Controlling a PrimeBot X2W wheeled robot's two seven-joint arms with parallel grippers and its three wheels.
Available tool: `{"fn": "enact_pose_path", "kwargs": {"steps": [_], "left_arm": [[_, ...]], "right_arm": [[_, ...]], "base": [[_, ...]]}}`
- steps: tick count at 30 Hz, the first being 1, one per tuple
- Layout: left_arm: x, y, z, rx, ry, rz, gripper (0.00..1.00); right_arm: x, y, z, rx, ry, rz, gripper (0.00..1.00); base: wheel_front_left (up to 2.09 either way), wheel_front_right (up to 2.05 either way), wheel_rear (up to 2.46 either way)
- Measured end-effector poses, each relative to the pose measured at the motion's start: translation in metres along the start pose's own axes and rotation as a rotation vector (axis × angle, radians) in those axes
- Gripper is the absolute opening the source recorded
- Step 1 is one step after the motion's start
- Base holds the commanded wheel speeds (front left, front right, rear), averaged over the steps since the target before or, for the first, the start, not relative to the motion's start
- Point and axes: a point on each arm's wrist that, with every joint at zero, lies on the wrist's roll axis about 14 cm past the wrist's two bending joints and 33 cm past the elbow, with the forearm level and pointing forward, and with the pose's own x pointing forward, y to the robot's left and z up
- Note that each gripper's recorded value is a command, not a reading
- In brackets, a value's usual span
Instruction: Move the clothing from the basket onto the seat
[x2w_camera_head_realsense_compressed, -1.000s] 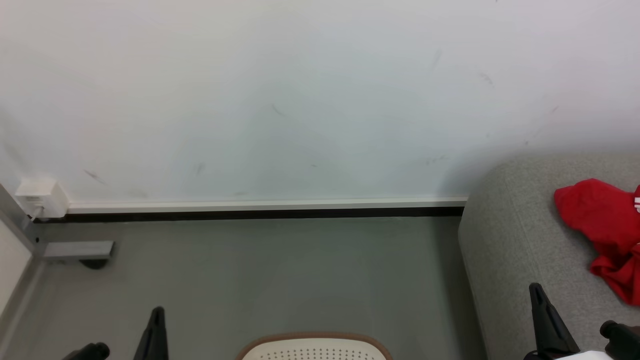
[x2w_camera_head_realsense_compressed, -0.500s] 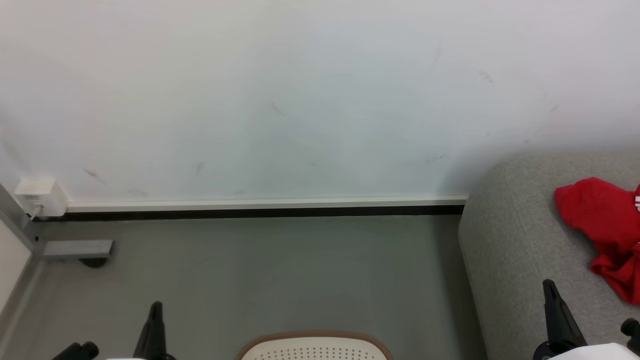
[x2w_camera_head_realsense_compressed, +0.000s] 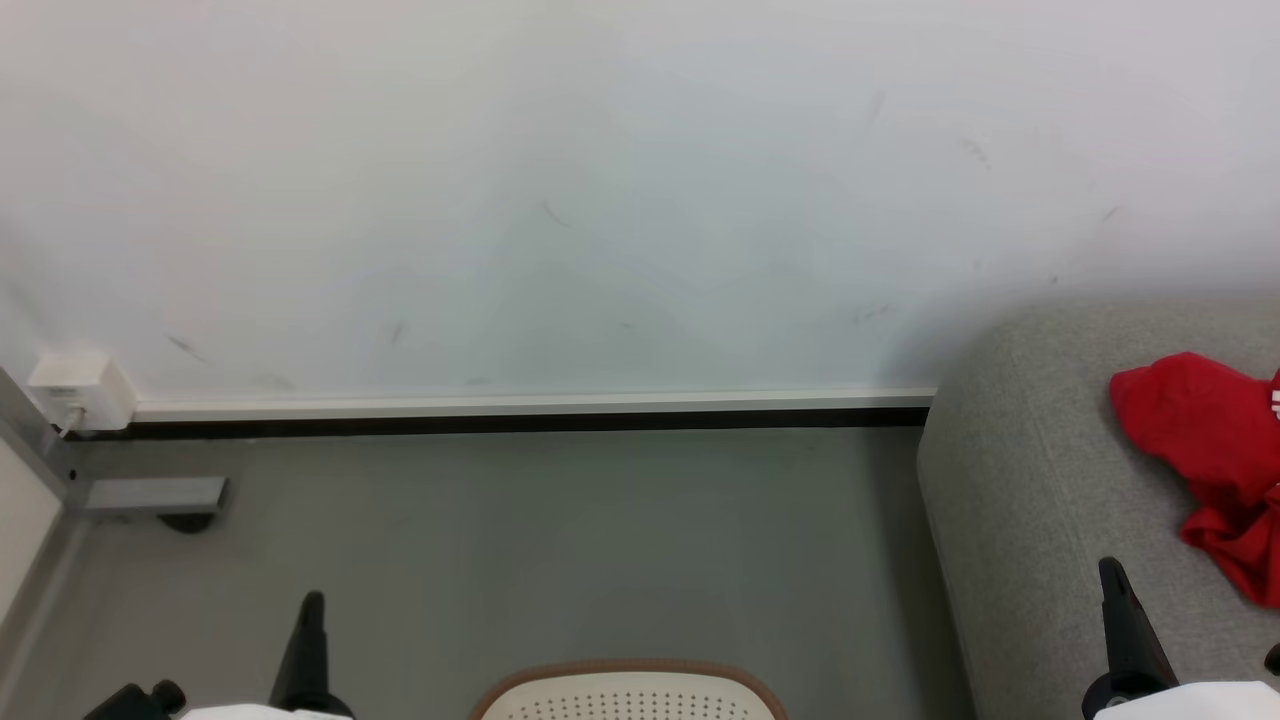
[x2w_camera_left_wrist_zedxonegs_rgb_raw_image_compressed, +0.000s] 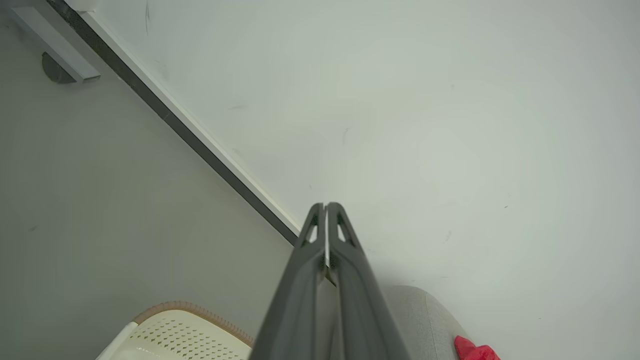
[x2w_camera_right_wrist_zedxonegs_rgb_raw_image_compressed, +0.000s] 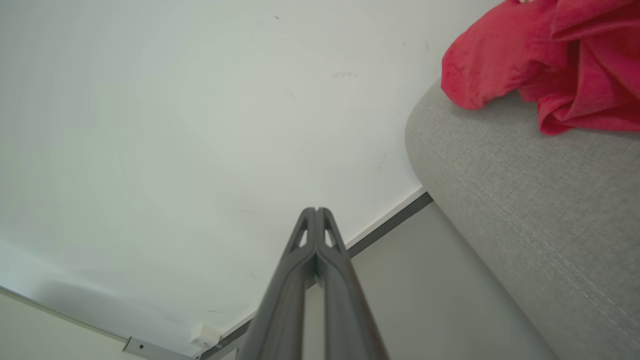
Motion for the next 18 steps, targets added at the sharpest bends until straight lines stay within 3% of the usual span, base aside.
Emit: {"fn": "enact_pose_path", "kwargs": {"steps": [18], "left_arm": [[0.0044,-0.0070,0.0022,-0.195,0.015,-0.020,0.00]], "right_arm": [[0.0044,-0.0014,0.0068,0.190,-0.008,-0.011,0.00]], "base": [[0.00,0.00,0.00]]}}
